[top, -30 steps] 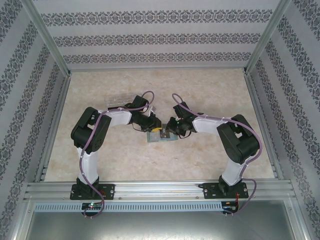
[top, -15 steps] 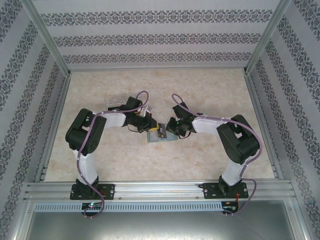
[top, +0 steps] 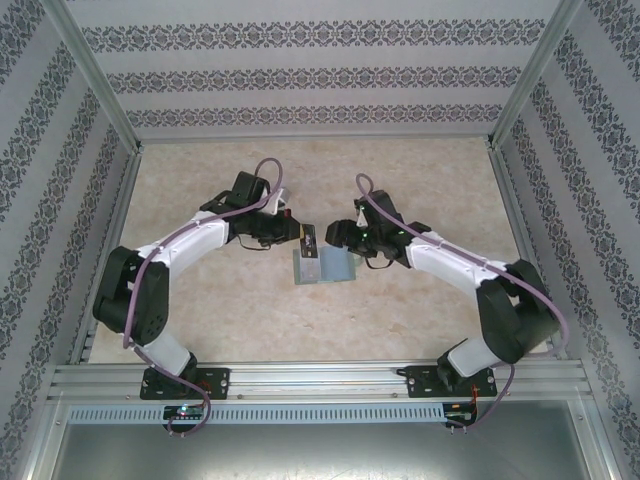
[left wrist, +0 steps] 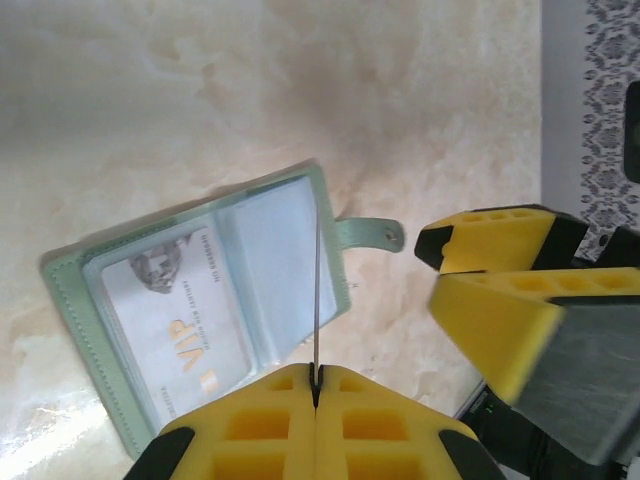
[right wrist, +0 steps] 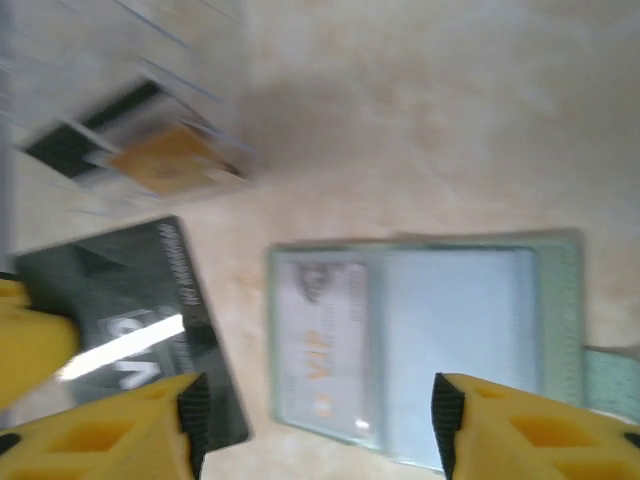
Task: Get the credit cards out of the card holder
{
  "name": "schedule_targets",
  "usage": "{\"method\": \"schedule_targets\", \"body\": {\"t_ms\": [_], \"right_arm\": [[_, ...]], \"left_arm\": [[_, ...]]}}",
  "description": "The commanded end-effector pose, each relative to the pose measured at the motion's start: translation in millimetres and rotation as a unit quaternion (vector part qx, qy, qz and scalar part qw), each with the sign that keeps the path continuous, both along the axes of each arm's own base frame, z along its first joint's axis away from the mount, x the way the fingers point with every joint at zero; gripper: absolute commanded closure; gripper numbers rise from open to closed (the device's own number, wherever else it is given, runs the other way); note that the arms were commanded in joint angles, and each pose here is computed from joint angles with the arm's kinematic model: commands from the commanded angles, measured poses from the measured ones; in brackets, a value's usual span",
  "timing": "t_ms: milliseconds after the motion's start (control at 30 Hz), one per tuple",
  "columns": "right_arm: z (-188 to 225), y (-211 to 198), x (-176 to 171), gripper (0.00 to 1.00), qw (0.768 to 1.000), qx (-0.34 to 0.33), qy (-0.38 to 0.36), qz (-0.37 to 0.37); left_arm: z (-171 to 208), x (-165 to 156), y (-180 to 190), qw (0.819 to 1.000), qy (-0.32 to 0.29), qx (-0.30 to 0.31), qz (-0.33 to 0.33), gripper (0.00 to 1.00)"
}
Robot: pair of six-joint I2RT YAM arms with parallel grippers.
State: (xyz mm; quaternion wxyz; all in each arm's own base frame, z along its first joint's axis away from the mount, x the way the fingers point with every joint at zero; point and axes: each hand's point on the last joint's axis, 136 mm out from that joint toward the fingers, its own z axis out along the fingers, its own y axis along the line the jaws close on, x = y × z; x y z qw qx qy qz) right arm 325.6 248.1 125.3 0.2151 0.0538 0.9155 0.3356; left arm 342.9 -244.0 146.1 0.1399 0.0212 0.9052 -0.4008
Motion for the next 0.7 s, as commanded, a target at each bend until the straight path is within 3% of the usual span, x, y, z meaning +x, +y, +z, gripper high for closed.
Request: {"method": "schedule_targets", "body": {"t_ms": [0, 200, 433, 533, 667], "right_arm": [[41.3, 14.1, 6.7, 0.30, 0.996, 0.062, -0.054, 0.045], [87.5, 28.8, 14.5, 0.27, 0.980, 0.162, -0.071, 0.086], [129.8, 42.6, 12.4, 0.32, 0.952, 0.268, -0.078, 0.127], [136.5, 45.8, 11.2, 0.41, 0.945, 0.287, -0.075, 0.137], [148.1, 47.0, 8.7, 0.59, 0.939, 0.305, -0.079, 0.139]], "left_arm": [[32.2, -0.9, 3.3, 0.999, -0.020, -0.031, -0.017, 1.00], [89.2, -2.2, -13.7, 0.986, -0.027, -0.153, -0.053, 1.00], [125.6, 2.6, -13.6, 0.974, -0.038, -0.215, -0.054, 1.00], [134.8, 6.3, -7.9, 0.971, -0.043, -0.232, -0.039, 1.00], [141.6, 9.4, -7.5, 0.968, -0.041, -0.247, -0.027, 1.00]]}}
